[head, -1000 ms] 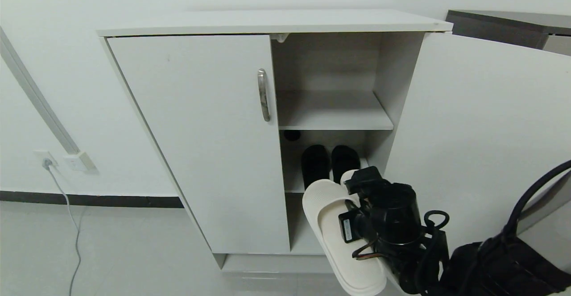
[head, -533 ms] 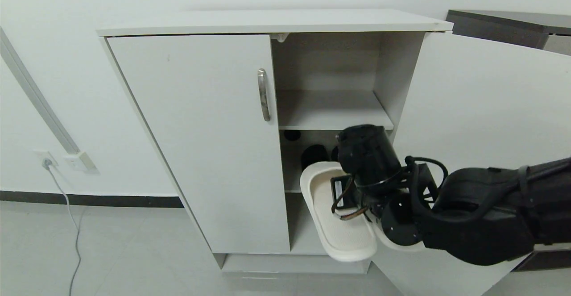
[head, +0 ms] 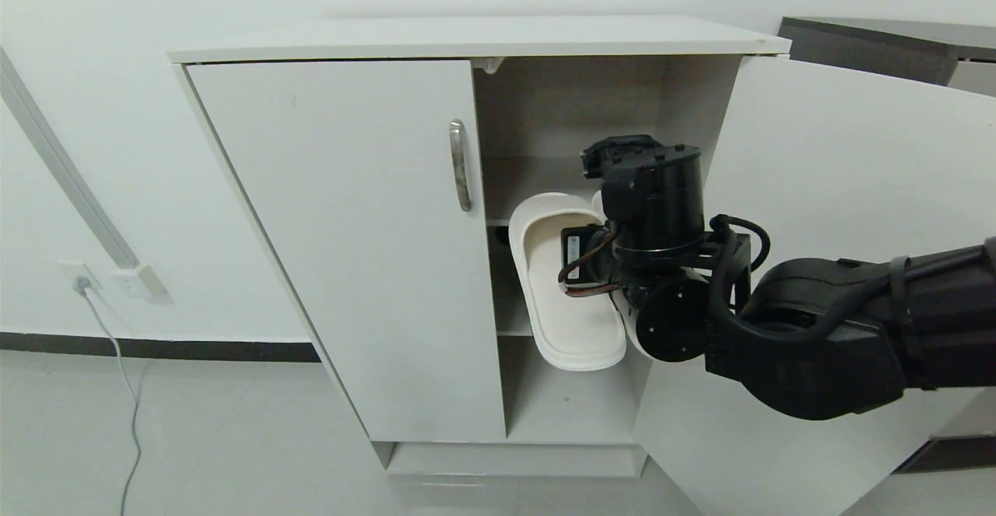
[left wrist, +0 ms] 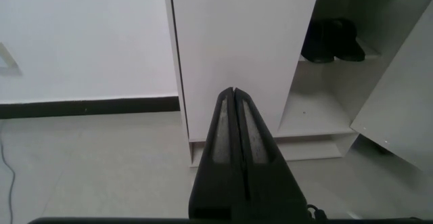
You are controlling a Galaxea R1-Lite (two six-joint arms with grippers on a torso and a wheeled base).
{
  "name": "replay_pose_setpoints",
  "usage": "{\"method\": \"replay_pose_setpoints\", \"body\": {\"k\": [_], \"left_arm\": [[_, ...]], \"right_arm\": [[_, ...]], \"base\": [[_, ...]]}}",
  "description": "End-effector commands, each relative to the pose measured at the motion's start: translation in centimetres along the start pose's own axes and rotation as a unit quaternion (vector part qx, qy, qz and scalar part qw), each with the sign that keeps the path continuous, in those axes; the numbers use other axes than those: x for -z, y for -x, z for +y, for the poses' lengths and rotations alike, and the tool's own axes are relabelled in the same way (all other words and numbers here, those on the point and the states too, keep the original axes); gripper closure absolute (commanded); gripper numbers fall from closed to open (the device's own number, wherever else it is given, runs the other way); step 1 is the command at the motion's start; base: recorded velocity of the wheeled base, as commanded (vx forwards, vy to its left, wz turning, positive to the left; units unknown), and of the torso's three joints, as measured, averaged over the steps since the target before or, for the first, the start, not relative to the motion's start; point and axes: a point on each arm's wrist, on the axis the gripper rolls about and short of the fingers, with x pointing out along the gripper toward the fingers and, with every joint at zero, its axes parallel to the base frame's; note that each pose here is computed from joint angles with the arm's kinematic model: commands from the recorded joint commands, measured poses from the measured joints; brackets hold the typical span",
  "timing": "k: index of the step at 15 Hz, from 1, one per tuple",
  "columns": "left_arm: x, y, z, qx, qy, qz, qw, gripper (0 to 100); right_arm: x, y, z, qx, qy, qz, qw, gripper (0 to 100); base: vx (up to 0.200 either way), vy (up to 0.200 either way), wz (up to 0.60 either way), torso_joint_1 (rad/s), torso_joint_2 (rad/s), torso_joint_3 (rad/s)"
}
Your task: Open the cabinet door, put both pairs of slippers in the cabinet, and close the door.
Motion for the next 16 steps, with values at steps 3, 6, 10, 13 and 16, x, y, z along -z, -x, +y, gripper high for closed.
{"method": "replay_pose_setpoints", "body": {"k": [3,6,10,13,16], "left_arm": [[0.0,0.0,0.0,0.000,-0.001,0.001,1.0000,100],[0.0,0.0,0.0,0.000,-0.001,0.001,1.0000,100],[0.0,0.0,0.0,0.000,-0.001,0.001,1.0000,100],[0.0,0.0,0.0,0.000,-0.001,0.001,1.0000,100],[0.0,0.0,0.0,0.000,-0.001,0.001,1.0000,100]], "right_arm": [[0.5,-0.5,-0.2,0.006,0.005,0.006,1.000,100],[0.3,-0.9,-0.5,0.012,0.003,0.005,1.000,100],[0.0,-0.8,-0.6,0.012,0.000,0.002,1.000,100],[0.1,-0.9,-0.5,0.012,0.001,0.002,1.000,100],[0.7,-1.5,-0.1,0.014,0.006,0.005,1.000,100]], "base": [[0.000,0.000,0.00,0.000,0.00,0.000],[0.133,0.000,0.00,0.002,0.00,0.002],[0.200,0.000,0.00,0.002,0.00,0.001],[0.200,0.000,0.00,0.002,0.00,-0.001],[0.067,0.000,0.00,0.002,0.00,0.002]]}}
